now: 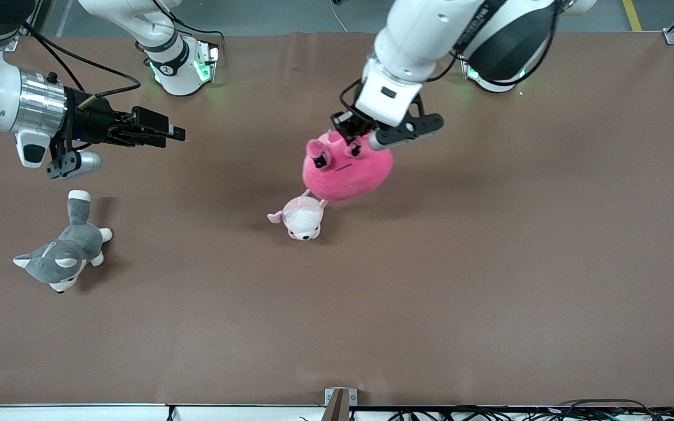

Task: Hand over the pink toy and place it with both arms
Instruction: 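Lift the pink plush with the left gripper while the right gripper approaches, then grasp the pink plush with the right gripper beside the left gripper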

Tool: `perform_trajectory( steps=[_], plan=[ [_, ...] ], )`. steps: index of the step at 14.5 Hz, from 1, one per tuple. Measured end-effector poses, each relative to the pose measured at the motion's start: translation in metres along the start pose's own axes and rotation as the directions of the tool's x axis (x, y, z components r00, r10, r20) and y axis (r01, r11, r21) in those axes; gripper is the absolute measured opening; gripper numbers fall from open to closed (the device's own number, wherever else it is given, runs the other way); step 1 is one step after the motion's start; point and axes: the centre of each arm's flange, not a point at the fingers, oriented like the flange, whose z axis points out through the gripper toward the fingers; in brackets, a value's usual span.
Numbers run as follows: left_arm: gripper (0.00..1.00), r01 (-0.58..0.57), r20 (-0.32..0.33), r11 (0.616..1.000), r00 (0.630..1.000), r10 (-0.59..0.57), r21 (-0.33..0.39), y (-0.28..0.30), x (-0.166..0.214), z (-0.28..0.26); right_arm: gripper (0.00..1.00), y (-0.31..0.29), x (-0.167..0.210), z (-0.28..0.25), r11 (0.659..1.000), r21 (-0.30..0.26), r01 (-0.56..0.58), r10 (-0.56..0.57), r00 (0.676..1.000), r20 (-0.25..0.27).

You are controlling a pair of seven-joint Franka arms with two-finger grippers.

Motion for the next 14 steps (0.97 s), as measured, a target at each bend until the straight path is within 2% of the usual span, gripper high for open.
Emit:
perform_trajectory(
  steps=[3,7,10,14],
  plan=[
    [0.11,-0.021,0.003,0.997,1.000,0.021,-0.072,0.023,-0.029,0.018,0.67,-0.005,-0.001,0.004,1.000,0.001,-0.022,0.022,1.000,0.007],
    [0.11,-0.055,0.030,0.996,0.998,0.057,-0.066,0.033,-0.061,0.036,0.67,-0.028,-0.003,0.011,0.997,0.026,-0.076,0.076,0.997,0.019],
    [0.11,-0.041,0.031,0.997,0.999,0.043,-0.070,0.034,-0.061,0.040,0.67,-0.043,0.002,0.018,0.997,0.026,-0.067,0.066,0.997,0.028],
    [0.11,-0.019,0.033,0.997,0.999,0.021,-0.071,0.035,-0.062,0.040,0.67,-0.082,-0.011,0.058,0.998,-0.069,0.012,-0.007,0.998,0.064]
  ],
)
